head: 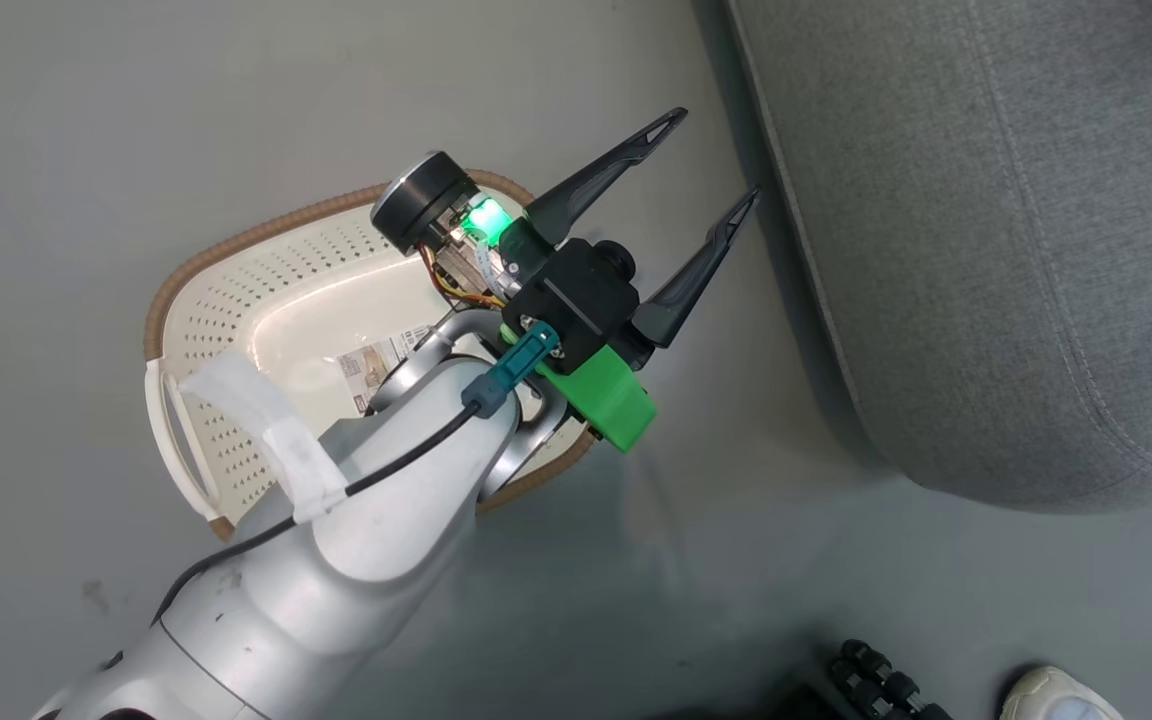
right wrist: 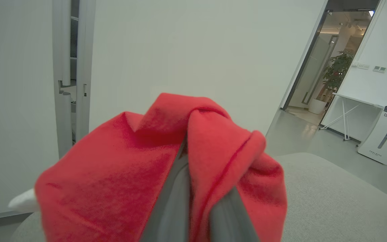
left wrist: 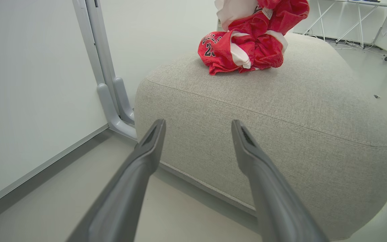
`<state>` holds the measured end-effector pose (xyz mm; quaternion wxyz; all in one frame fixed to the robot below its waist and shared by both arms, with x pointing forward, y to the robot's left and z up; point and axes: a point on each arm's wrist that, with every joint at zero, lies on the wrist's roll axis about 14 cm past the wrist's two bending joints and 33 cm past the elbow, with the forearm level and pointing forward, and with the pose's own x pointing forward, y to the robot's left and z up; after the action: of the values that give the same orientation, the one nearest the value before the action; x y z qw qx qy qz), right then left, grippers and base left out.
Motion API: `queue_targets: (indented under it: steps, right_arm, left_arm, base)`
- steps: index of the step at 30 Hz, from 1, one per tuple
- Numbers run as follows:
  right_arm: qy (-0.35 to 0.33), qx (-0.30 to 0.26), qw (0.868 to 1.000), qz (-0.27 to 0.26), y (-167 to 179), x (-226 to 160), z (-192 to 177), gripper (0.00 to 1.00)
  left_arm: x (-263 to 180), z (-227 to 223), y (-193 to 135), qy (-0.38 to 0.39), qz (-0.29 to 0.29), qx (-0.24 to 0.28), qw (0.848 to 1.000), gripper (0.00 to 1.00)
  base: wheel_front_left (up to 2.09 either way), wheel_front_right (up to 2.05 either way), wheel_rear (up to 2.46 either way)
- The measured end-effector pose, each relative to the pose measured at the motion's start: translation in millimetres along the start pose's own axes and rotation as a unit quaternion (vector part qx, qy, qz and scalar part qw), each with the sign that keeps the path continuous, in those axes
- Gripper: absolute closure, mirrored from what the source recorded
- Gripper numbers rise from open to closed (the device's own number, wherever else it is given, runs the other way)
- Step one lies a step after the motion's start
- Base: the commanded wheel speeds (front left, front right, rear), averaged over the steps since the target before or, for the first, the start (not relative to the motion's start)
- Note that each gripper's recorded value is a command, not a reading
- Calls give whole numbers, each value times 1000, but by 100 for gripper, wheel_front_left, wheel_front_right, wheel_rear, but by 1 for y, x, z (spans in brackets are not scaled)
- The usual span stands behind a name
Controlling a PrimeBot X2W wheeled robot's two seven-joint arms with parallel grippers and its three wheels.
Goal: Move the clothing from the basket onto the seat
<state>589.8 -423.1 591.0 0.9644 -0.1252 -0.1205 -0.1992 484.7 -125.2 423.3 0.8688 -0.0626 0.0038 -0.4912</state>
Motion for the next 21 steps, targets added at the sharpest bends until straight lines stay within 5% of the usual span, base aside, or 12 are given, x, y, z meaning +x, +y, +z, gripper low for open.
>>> queue_targets:
  steps: [11,16,17,18,19,21]
  right_arm:
    - [144,15,989,4,28,-17,-114,100]
    - [170,22,985,7,38,-24,-135,100]
    - [170,23,985,6,38,-24,-135,80]
    - [166,26,986,5,38,-24,-132,46]
    - [161,26,987,5,38,-23,-129,0]
    - [152,25,988,7,38,-24,-122,0]
  left_arm:
    - [-13,-31,23,26,27,-14,999,0]
    - [-17,-36,28,31,36,-14,999,0]
    - [-17,-36,29,32,37,-13,999,0]
    - [-17,-35,30,32,38,-12,999,0]
    - [-17,-34,30,30,38,-11,999,0]
    - [-17,-30,30,28,39,-7,999,0]
  base:
    - [0,0,0]
    - [0,0,0]
    - [0,0,0]
    - [0,0,0]
    - [0,0,0]
    - [0,0,0]
